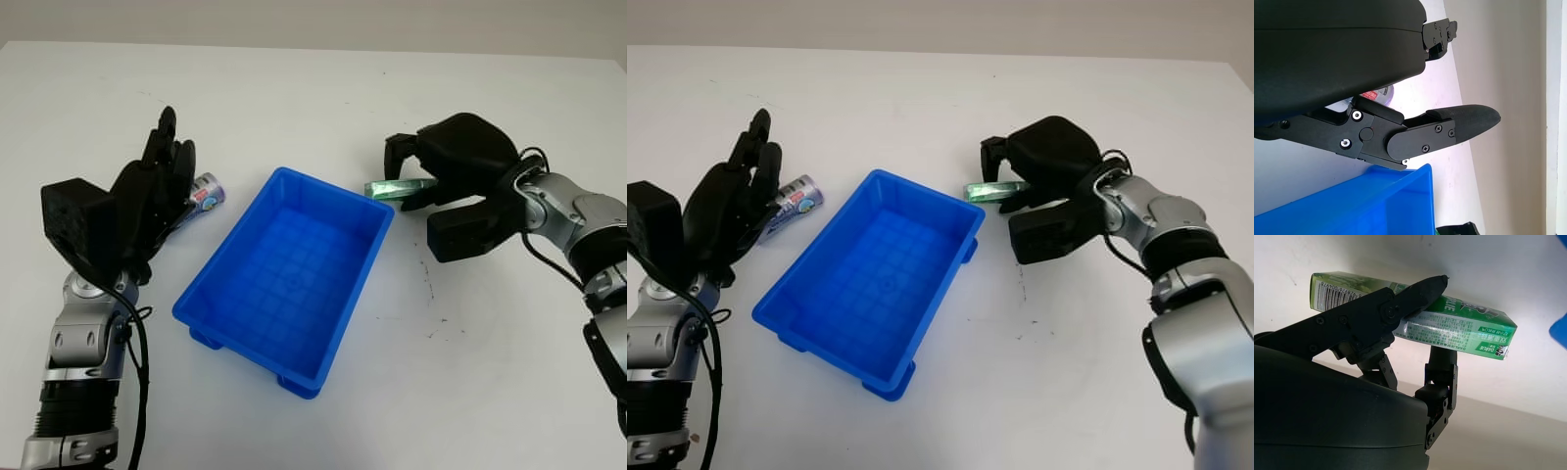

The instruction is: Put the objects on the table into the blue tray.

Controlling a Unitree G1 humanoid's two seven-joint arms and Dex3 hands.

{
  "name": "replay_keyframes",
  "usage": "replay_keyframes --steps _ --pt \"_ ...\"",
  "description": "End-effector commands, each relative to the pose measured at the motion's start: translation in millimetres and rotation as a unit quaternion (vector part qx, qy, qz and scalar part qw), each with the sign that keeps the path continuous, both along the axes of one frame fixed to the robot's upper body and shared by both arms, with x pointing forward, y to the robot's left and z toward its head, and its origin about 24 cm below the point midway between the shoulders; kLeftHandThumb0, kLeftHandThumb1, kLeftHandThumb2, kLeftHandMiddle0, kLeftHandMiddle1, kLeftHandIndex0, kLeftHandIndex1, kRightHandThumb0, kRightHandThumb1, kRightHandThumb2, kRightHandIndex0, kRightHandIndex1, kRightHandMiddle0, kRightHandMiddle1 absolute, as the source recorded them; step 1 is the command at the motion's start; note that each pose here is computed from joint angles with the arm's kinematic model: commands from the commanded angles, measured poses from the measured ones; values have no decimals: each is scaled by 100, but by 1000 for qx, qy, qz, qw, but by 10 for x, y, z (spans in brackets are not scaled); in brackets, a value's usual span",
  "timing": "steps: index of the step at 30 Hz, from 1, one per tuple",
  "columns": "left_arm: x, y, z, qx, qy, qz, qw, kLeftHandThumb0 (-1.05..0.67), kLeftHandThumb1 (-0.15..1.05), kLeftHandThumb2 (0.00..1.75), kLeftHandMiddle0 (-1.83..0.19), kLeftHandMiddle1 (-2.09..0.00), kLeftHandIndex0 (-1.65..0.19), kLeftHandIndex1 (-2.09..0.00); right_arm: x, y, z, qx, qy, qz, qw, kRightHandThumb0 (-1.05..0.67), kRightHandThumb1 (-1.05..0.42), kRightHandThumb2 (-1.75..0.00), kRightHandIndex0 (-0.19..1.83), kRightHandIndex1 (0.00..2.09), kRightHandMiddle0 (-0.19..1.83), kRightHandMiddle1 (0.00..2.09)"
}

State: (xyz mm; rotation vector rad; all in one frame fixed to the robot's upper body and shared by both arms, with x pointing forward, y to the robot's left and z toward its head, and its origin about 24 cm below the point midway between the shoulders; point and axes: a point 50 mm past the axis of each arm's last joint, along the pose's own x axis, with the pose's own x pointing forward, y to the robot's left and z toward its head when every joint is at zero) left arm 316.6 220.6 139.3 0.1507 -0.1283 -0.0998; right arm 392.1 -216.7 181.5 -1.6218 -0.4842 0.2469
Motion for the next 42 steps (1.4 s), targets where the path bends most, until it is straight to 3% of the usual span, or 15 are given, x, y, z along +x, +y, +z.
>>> replay_keyframes --steps 1,5,6,9,16,22,27,32,35,38,40,42 --pt "-3 21 -12 4 5 1 1000 -80 105 63 19 -2 19 -2 29 -50 223 4 -37 -15 999 -35 -97 -6 87 209 62 209" --pt "-1 25 -9 7 5 2 1000 -80 105 63 19 -3 19 -2 50 -41 457 55 -76 -21 995 -34 -98 -6 83 209 60 209" --pt "-1 25 -11 4 6 2 1000 -80 105 63 19 -3 19 -2 49 -16 549 84 -89 -15 992 -34 -101 -9 94 209 65 209" --pt "0 25 -18 -1 8 2 1000 -80 105 62 19 -3 19 -2 32 45 728 146 -105 8 984 -31 -98 -7 97 209 70 209" --pt "10 -6 -23 -6 7 1 1000 -80 105 61 19 -4 19 -4 -167 389 1017 250 -129 158 947 -31 -102 -6 107 209 80 209" --pt "17 -23 -32 -5 9 1 1000 -80 105 62 18 -5 18 -5 -427 716 909 276 -81 261 922 -34 -103 -6 113 209 82 209" --pt "22 -28 -33 -7 9 1 1000 -80 105 62 19 -4 19 -4 -644 965 777 273 13 326 905 -35 -102 -6 108 209 74 209" --pt "22 -51 -27 -5 6 2 1000 -79 105 62 19 -5 19 -4 -794 1145 632 238 95 369 894 -37 -102 -5 128 209 94 209" --pt "13 -58 -28 -7 5 2 1000 -80 105 62 19 -5 19 -4 -790 1157 541 200 119 372 899 -44 -102 -5 122 209 97 209" --pt "1 -56 -30 -10 7 2 1000 -80 105 62 19 -3 19 -2 -738 1124 430 137 163 345 914 -44 -100 -5 113 209 93 209" --pt "-3 -57 -34 -10 7 2 1000 -80 105 61 19 -2 19 -2 -708 1088 389 92 174 323 926 -48 -100 -5 98 209 83 209" --pt "-3 -60 -41 -11 8 2 1000 -80 105 61 19 -2 19 -2 -677 1052 358 33 193 297 935 -55 -101 -5 57 209 48 203"
